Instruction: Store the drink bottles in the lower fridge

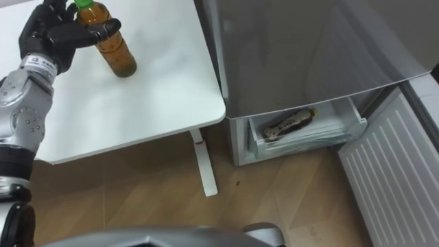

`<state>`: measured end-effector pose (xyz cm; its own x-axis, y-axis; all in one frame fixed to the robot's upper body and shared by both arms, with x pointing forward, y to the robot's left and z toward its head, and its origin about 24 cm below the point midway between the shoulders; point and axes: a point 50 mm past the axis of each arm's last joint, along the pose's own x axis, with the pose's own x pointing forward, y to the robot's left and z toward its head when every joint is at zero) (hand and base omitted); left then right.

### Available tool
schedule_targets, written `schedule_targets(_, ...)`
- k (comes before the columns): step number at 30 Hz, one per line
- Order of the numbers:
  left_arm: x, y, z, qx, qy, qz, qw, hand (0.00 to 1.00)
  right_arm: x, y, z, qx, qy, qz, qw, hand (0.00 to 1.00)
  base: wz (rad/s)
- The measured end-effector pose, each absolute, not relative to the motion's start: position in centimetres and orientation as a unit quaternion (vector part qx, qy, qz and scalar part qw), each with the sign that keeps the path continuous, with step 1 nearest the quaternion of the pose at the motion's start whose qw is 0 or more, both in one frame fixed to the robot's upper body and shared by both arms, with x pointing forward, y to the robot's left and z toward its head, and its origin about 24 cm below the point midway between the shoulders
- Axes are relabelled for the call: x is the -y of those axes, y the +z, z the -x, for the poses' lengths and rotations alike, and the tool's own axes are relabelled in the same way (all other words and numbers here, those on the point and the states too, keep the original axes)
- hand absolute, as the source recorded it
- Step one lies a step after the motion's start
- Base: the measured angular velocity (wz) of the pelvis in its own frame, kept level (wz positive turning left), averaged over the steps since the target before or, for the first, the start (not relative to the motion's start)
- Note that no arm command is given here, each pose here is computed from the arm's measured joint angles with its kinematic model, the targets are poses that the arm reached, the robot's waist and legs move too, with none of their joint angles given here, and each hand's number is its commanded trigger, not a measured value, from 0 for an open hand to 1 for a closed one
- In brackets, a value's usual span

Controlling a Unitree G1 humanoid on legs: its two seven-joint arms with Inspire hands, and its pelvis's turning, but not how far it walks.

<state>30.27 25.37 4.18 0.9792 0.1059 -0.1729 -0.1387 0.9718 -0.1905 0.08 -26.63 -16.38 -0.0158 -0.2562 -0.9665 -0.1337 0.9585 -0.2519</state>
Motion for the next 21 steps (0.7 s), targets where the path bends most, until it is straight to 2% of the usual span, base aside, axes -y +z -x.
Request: schedule_targets(21, -27.2, 3.2, -30.4, -0.119, 0.106, 0.088, 0.983, 0.00, 27.1, -16.2, 0.0, -0.710, -0.064, 0.139, 0.687, 0.00, 0.00)
